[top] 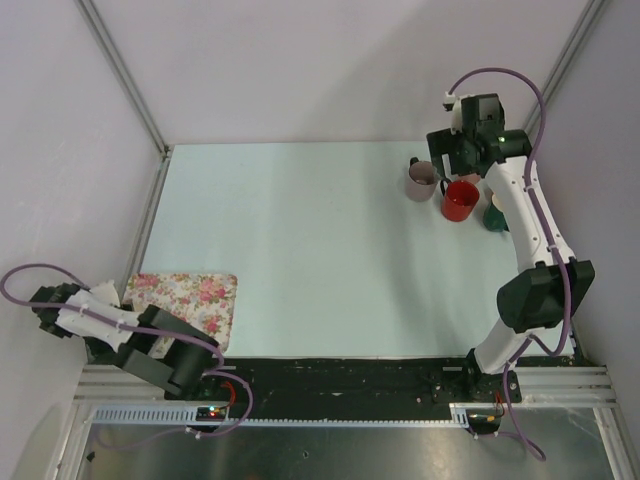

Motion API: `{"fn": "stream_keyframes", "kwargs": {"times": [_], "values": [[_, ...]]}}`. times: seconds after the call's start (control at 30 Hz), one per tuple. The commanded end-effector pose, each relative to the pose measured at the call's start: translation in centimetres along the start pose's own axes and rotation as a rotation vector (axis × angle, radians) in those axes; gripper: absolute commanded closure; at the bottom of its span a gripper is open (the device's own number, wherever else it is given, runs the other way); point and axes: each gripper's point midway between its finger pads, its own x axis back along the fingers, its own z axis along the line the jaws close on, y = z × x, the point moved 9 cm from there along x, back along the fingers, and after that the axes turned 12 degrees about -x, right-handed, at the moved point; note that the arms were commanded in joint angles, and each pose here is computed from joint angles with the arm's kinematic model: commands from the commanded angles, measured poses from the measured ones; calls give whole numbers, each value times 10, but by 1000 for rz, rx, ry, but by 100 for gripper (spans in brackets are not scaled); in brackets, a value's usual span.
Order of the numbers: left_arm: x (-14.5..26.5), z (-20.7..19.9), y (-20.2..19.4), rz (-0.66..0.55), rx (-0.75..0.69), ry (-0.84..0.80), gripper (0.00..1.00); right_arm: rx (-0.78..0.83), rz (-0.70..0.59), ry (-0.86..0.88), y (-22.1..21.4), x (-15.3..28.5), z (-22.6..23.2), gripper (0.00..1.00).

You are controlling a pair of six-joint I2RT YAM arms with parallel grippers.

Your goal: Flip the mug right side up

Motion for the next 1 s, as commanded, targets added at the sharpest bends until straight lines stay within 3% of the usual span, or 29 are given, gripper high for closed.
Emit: {"fn": "stream_keyframes", "kwargs": {"times": [0.0, 0.33, 0.47, 0.53, 0.6, 0.8, 0.97], "values": [[-18, 13, 14, -104, -39, -2, 38, 29, -48, -22, 3, 14, -3, 1], [-49, 21, 31, -138, -92, 4, 48, 43, -21, -39, -7, 18, -5, 1], [-53, 23, 39, -168, -84, 5, 68, 57, -8, -39, -9, 19, -4, 1], [-56, 21, 41, -166, -87, -8, 88, 61, -3, -41, -10, 19, -3, 0], [-58, 18, 42, -168, -95, -19, 97, 65, 1, -41, -11, 20, -2, 1], [-39, 5, 66, -252, -151, 7, 100, 81, -15, -19, -11, 27, 14, 1], [0, -23, 111, -407, -233, -1, 100, 90, -90, 147, -5, 43, 58, 1]]}}
